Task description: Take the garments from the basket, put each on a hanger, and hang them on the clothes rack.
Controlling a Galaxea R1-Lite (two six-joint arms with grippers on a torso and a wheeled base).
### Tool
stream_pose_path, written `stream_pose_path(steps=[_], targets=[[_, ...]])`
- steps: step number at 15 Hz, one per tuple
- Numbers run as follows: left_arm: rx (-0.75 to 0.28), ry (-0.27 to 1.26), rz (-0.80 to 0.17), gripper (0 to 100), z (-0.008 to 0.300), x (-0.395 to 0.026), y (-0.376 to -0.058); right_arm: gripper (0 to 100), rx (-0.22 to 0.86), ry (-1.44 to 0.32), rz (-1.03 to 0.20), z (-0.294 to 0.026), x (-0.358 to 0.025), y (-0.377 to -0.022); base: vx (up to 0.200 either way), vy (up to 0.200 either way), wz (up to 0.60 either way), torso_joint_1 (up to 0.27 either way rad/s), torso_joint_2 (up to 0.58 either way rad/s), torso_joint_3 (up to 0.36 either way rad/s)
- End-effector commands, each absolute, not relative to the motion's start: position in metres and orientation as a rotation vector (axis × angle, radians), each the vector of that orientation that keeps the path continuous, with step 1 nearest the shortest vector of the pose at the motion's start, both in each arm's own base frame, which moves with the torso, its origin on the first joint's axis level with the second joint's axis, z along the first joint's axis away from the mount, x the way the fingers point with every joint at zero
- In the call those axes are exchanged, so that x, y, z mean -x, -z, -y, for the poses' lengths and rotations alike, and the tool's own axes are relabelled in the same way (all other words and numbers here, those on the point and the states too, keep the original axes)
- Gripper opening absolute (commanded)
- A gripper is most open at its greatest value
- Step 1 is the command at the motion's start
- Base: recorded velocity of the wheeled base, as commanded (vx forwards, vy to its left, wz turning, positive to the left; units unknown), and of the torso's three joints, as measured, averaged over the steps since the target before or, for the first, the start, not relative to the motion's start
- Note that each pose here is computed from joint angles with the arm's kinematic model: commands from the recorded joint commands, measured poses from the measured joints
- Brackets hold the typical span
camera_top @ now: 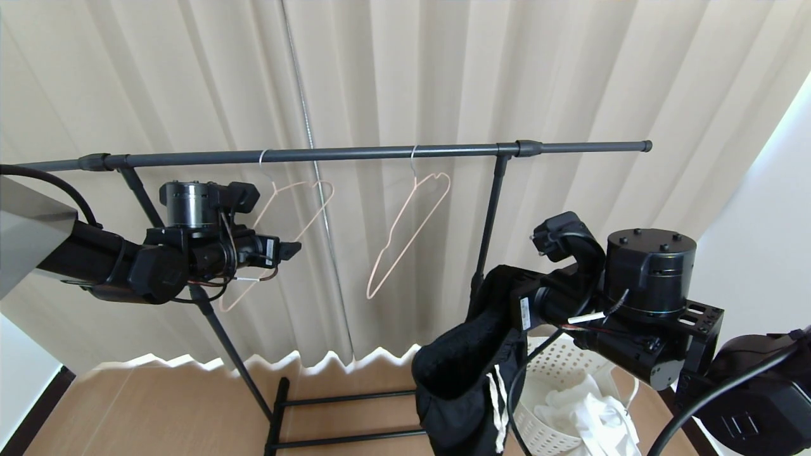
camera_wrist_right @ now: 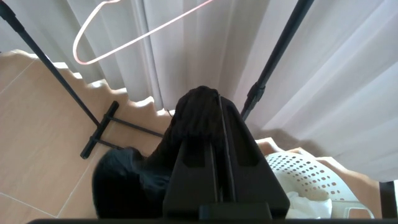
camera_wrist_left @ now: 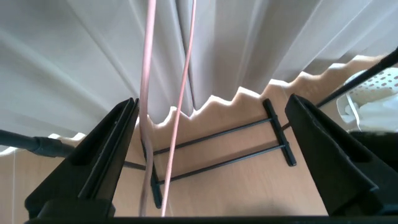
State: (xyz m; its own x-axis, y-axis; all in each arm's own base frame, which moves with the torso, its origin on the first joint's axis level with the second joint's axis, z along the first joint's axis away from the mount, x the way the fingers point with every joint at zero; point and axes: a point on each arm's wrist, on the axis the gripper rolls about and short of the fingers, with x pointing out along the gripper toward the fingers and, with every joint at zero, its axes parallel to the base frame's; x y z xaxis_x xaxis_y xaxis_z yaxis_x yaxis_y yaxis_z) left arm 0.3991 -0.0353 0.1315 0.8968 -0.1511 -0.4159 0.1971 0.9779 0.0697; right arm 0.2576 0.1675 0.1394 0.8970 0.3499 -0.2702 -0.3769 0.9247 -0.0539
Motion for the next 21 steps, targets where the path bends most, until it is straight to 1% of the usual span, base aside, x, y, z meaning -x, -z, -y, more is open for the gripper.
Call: stream_pose_path(steps=[1, 6, 8, 11, 12, 18, 20, 21], targets=[[-0.112, 0.167, -0.423, 100, 0.034, -0.405, -0.129, 0, 0.107, -0.377, -0.262, -0.168, -0.258, -0.139, 0.0, 0.0, 0.0, 0.0, 0.0, 0.0], [-0.115, 0.129, -0.428, 100, 0.025, -0.415, -0.123, 0, 0.106, -0.377, -0.261, -0.167, -0.257, -0.139, 0.0, 0.0, 0.0, 0.0, 0.0, 0.0], [-0.114, 0.128, -0.443, 100, 0.025, -0.417, -0.115, 0, 0.104, -0.377, -0.261, -0.167, -0.257, -0.139, 0.0, 0.0, 0.0, 0.0, 0.0, 0.0], [-0.112, 0.129, -0.446, 100, 0.026, -0.42, -0.112, 0, 0.105, -0.377, -0.262, -0.167, -0.257, -0.139, 0.0, 0.0, 0.0, 0.0, 0.0, 0.0], [-0.114, 0.12, -0.448, 0, 0.025, -0.421, -0.111, 0, 0.105, -0.377, -0.262, -0.167, -0.257, -0.139, 0.0, 0.0, 0.0, 0.0, 0.0, 0.0], [-0.116, 0.115, -0.438, 0, 0.027, -0.42, -0.115, 0, 0.101, -0.377, -0.254, -0.167, -0.256, -0.142, 0.0, 0.0, 0.0, 0.0, 0.0, 0.0], [-0.117, 0.117, -0.427, 0, 0.028, -0.418, -0.12, 0, 0.101, -0.377, -0.254, -0.167, -0.256, -0.142, 0.0, 0.0, 0.0, 0.0, 0.0, 0.0], [-0.119, 0.13, -0.413, 0, 0.034, -0.413, -0.128, 0, 0.1, -0.376, -0.251, -0.166, -0.256, -0.143, 0.0, 0.0, 0.0, 0.0, 0.0, 0.0]])
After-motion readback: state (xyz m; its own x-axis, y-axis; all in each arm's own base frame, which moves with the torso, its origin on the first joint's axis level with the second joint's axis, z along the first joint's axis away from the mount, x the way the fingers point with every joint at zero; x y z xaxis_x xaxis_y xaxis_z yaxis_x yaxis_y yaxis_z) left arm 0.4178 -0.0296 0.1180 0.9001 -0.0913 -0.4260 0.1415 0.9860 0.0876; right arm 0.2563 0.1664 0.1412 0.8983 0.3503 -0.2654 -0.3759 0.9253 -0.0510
